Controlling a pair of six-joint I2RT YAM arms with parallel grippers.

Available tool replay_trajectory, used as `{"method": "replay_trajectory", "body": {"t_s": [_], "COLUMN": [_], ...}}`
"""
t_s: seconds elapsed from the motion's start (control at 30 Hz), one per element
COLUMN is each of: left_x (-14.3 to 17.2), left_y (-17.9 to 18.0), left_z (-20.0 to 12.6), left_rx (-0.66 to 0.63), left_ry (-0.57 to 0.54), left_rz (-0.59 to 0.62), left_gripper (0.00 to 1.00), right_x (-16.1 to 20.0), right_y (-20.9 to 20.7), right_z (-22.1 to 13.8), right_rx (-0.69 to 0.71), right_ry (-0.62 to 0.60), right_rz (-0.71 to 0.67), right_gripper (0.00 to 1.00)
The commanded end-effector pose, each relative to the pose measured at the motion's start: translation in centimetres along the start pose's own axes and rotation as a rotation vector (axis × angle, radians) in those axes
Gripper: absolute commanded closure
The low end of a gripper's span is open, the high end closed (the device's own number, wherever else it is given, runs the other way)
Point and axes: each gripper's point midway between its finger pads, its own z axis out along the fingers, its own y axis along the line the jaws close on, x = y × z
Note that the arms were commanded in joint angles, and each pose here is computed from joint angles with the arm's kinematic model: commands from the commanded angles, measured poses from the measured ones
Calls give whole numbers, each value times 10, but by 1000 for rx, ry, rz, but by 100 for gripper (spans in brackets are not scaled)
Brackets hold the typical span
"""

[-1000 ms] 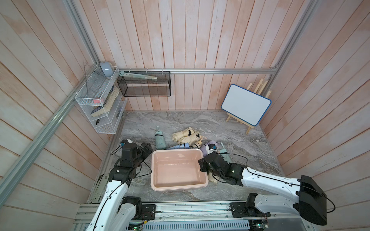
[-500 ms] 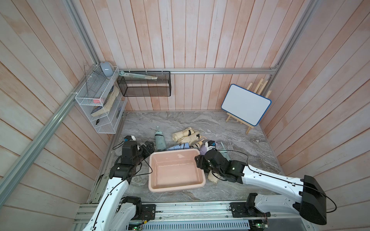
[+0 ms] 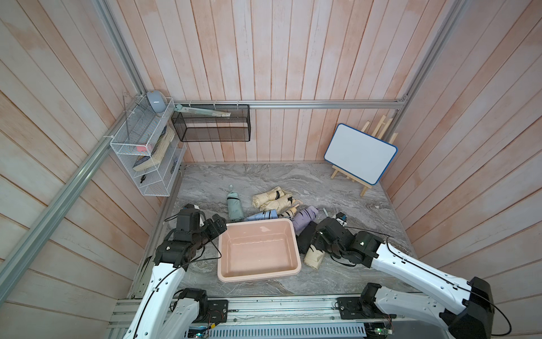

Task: Put the umbrella into the storage box
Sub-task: Place the storage box at the center of the board, then pick up the umbrella from the center of the board.

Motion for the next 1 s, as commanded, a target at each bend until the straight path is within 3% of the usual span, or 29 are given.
{"method": "replay_trajectory", "body": {"t_s": [0.0,0.17,0.33,0.6,0.97], "left_x": [10,15,15,22,29], "left_y": [2,1,-4,-3,-2], "left_z": [-9,-8,-8,-6,-8], "left_rx": [-14,-4,18,19,22], "left_ry": [41,65,71,98,119], "left_rz": [11,10,5,5,9], "left_gripper": [3,3,7,9,12], "right_x": [2,6,19,31,36], "right_y": [-17,-11,-23,-29,-34], "right_z": [11,39,57,77,95], "right_rx": [70,72,180,236,295], "right_ry": [29,75,142,194,215], "right_rz": [40,34,-25,-53,-86], "right_gripper": [18,16,13,12,23]}}
